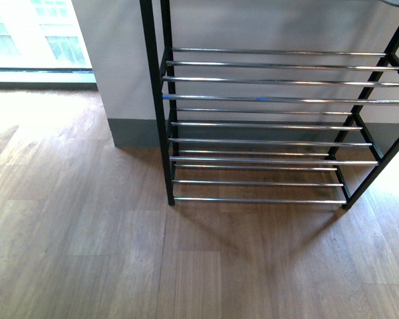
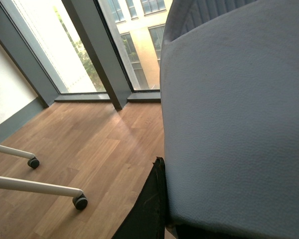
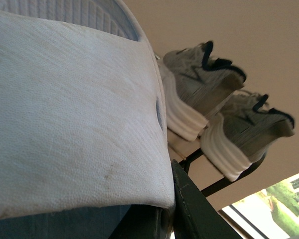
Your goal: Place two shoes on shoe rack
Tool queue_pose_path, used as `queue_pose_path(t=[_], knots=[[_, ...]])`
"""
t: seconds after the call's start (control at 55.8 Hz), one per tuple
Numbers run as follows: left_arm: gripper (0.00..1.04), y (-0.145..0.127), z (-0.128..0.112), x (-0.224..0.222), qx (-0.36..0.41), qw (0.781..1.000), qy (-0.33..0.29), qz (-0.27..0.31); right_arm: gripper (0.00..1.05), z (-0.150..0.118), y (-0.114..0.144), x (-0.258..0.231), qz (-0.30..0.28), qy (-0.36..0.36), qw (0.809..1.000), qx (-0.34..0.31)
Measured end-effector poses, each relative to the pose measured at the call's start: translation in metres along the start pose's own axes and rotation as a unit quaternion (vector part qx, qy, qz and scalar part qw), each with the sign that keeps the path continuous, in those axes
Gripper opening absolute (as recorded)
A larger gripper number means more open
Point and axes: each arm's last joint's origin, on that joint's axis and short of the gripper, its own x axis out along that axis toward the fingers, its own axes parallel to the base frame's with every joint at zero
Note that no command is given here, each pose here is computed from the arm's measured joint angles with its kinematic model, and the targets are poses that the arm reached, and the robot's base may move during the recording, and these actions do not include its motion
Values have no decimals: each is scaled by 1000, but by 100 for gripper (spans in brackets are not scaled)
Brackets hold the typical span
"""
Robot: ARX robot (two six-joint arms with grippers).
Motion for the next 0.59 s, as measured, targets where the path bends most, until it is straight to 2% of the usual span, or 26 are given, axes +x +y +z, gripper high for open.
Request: queue_pose_path(t=[0.592], knots=[[2,0,0,0,0,1000,0,2,1,0,0,0,0,-1,1000,0]])
